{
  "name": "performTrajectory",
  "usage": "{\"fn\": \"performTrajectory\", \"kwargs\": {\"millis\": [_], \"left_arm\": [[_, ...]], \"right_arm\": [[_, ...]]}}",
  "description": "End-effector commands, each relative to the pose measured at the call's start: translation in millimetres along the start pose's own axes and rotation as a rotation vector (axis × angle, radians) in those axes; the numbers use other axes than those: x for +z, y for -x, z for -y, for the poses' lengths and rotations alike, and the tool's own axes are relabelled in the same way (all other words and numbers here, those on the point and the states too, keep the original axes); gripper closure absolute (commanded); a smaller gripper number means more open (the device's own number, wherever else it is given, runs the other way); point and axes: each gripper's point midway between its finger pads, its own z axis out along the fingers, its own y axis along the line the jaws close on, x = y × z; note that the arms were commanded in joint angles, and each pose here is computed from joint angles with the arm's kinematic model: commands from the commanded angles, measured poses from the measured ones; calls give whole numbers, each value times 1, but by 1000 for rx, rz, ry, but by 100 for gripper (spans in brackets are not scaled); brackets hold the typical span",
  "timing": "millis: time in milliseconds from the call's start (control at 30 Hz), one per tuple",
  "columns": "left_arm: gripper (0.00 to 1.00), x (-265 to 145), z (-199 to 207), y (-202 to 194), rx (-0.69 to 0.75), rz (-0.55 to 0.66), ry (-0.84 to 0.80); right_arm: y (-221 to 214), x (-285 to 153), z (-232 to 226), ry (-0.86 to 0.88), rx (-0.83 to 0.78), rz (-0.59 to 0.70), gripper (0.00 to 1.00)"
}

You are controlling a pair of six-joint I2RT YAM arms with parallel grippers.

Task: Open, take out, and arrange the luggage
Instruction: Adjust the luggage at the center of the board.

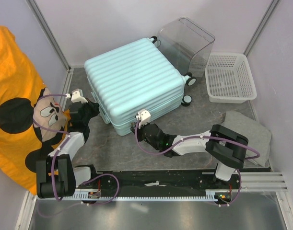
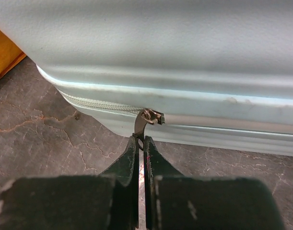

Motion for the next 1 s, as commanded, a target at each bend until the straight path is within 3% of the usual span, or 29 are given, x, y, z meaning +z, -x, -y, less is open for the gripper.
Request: {"fn": "performTrajectory", "kwargs": {"millis": [0, 333, 600, 967], "left_arm": [[99, 14, -9, 54, -26, 168, 68], [99, 36, -17, 71, -13, 201, 85], [98, 54, -32, 84, 23, 213, 143], [99, 86, -43, 103, 76, 221, 194]], "right_arm": [[19, -10, 7, -24, 22, 62, 100], [31, -30, 21, -61, 45, 69, 100], [54, -52, 58, -132, 84, 103, 100], [84, -80, 154, -318, 188, 114, 97]]}}
